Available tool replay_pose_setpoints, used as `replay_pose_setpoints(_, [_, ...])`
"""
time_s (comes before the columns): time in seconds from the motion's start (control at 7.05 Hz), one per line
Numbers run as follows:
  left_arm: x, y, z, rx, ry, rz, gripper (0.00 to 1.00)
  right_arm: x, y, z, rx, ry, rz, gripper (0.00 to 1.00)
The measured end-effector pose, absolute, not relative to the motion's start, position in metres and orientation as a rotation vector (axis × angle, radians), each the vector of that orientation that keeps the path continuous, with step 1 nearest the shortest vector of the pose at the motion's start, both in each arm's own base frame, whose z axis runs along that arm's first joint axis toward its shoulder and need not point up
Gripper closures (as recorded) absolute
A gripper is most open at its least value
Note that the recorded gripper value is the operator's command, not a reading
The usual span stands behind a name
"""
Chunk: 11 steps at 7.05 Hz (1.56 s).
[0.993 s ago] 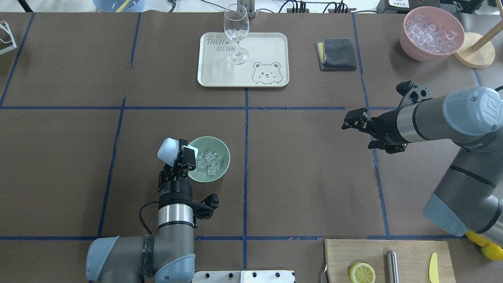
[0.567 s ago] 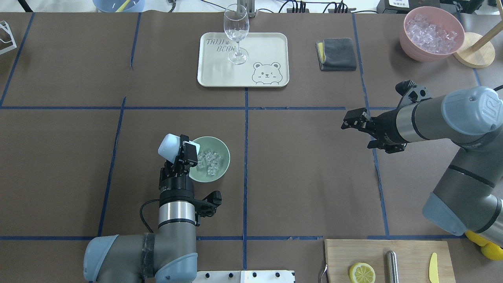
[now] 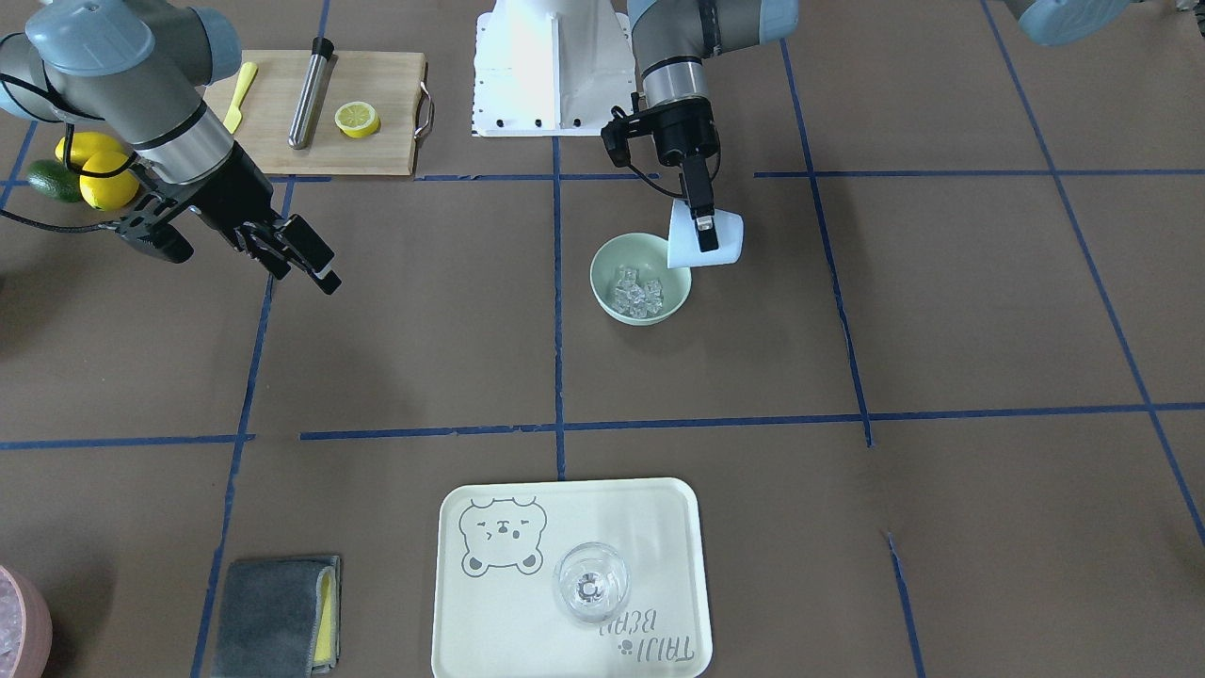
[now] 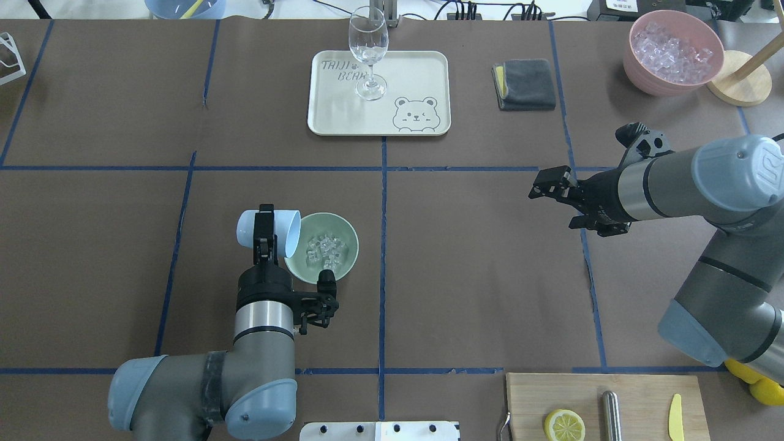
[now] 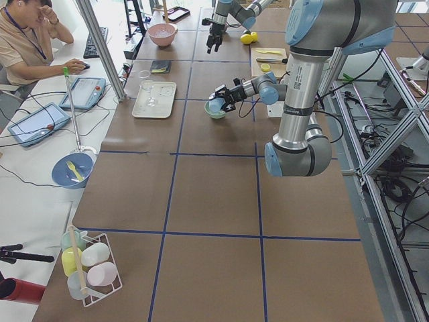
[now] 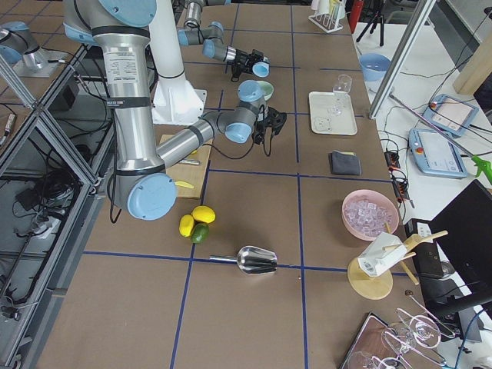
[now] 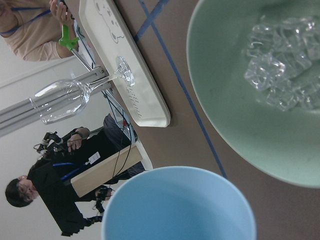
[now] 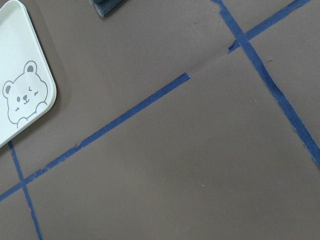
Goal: Pour ice into bowl
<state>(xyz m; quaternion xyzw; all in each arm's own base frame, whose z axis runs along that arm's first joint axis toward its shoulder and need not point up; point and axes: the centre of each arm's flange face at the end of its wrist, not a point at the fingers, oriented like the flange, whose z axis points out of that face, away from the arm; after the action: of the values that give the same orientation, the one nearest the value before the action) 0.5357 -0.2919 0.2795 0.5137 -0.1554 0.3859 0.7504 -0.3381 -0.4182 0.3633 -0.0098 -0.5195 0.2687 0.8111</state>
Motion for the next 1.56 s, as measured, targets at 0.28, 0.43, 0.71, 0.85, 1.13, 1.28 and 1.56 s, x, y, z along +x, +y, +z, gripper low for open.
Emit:
replay_pose_setpoints(0.28, [0.514,-0.292,0.297,1.075,-0.04,0.472,1.0,-0.338,-0.419,0.362,-0.013,-1.114,0.565,0.0])
replay_pose_setpoints(0.43, [0.504,-0.291,0.312,1.048,0.068,0.282,1.0,-0.338,-0.419,0.361,-0.006,-1.116,0.556,0.0])
replay_pose_setpoints(0.71, [0.49,-0.29,0.34,1.012,0.188,0.024,1.0,-0.337,-0.421,0.359,0.018,-1.118,0.531,0.0])
replay_pose_setpoints(0.85, [0.481,-0.289,0.358,0.998,0.21,-0.058,1.0,-0.336,-0.423,0.356,0.031,-1.122,0.518,0.0])
replay_pose_setpoints(1.13, [0.463,-0.288,0.412,0.983,0.213,-0.201,1.0,-0.338,-0.426,0.346,0.045,-1.138,0.5,0.0])
replay_pose_setpoints(1.28, [0.454,-0.289,0.439,1.003,0.207,-0.256,1.0,-0.339,-0.426,0.344,0.047,-1.141,0.496,0.0])
replay_pose_setpoints(1.56, [0.433,-0.29,0.478,1.022,0.246,-0.366,1.0,-0.342,-0.427,0.337,0.051,-1.153,0.489,0.0])
